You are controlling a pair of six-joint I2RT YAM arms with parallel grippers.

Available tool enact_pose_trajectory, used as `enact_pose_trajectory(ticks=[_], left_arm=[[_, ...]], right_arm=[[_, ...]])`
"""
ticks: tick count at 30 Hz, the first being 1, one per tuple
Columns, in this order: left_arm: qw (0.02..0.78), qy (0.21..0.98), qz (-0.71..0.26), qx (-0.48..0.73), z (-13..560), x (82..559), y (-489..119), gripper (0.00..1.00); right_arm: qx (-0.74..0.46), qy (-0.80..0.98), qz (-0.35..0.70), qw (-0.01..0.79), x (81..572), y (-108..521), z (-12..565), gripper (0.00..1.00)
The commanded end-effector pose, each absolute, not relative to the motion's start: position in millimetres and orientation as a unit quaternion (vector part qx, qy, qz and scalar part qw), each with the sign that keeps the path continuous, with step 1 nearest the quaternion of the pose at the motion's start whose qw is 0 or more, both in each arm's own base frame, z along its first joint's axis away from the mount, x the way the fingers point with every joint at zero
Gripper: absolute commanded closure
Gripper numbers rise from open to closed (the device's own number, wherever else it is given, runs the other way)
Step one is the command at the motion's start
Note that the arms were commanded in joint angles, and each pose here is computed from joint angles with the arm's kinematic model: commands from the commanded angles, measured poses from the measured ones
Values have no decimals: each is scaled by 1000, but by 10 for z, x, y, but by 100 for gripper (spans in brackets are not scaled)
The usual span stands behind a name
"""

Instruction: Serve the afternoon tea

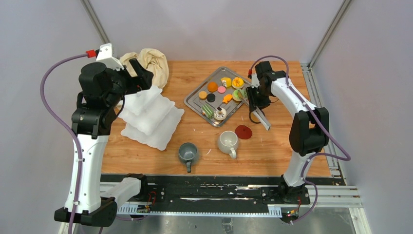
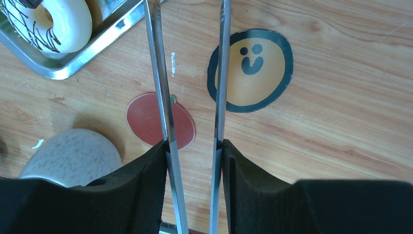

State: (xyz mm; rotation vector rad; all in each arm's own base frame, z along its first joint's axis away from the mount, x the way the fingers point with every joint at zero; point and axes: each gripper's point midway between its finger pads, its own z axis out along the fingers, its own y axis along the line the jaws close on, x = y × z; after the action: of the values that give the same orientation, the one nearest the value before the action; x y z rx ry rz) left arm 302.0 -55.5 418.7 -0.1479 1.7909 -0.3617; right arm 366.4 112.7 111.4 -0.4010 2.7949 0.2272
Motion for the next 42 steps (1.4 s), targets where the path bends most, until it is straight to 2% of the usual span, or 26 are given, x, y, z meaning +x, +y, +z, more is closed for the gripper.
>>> enact_pose_trajectory(ticks=[1, 42], left_arm=[[625, 762, -160, -54, 4277, 2997, -572, 6], [618, 766, -164, -63, 4179, 3067, -584, 6]], right_arm=[[-165, 972, 73, 149, 3660, 1211, 1150, 57], [-177, 973, 48, 139, 3754, 1189, 1048, 53]])
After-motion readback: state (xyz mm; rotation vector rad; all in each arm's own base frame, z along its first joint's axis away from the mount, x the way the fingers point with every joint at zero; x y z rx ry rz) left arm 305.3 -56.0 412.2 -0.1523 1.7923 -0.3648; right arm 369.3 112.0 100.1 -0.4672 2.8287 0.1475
